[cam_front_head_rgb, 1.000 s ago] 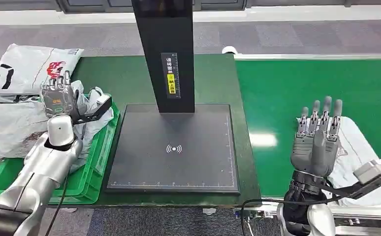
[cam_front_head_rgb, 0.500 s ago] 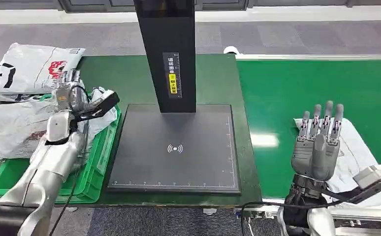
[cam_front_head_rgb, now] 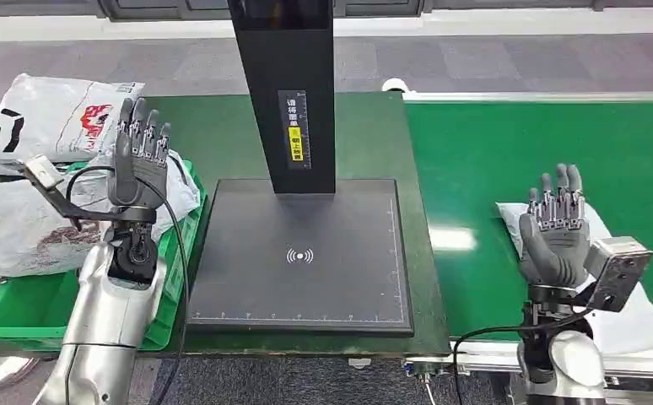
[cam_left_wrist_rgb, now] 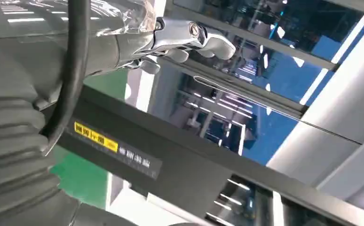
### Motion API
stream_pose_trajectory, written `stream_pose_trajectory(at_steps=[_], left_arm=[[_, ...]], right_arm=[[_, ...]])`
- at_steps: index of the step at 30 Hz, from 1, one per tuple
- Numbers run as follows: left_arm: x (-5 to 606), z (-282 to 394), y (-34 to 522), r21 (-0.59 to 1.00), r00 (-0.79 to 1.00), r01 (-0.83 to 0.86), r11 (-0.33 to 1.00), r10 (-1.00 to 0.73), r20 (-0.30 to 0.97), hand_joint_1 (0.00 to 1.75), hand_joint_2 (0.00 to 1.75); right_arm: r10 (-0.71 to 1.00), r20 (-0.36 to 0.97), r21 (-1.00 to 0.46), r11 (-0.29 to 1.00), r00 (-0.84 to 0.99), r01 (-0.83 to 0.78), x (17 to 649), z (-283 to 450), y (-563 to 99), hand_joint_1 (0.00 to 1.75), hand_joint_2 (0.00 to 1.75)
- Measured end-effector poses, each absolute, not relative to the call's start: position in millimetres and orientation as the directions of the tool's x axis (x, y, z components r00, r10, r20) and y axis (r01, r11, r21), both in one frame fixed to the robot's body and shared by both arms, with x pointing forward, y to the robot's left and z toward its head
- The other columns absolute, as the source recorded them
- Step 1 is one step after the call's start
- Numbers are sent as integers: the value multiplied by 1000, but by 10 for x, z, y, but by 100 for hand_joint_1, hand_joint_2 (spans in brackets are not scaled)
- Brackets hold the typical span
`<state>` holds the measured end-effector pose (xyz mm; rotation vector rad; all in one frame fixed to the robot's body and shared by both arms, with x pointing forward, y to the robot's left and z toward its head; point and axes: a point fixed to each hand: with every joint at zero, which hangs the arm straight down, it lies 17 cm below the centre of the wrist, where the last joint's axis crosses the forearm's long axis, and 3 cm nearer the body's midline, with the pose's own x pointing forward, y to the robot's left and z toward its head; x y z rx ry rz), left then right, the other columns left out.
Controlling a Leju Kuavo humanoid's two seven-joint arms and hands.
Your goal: Moved the parcel from conveyor to table for the left to box.
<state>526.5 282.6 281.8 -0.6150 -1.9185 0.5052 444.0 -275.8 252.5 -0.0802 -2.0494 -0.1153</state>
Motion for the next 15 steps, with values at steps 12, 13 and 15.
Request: stream_pose_trajectory(at_steps=[12,13,15], left_arm=[[4802,2768,2477,-619,-326,285,732,681,655,0,175],[4730,2733,2372,-608,-317,295,737,676,665,0,175],[4568,2699,2151,-571,-311,323,755,655,689,0,175]], right_arm=[[227,918,-146,956,-326,254,4692,2264,-3222,0,175],[281,915,-201,940,-289,276,4762,2211,-3325,0,175],[414,890,-351,890,-191,291,4977,2080,-3504,0,175]])
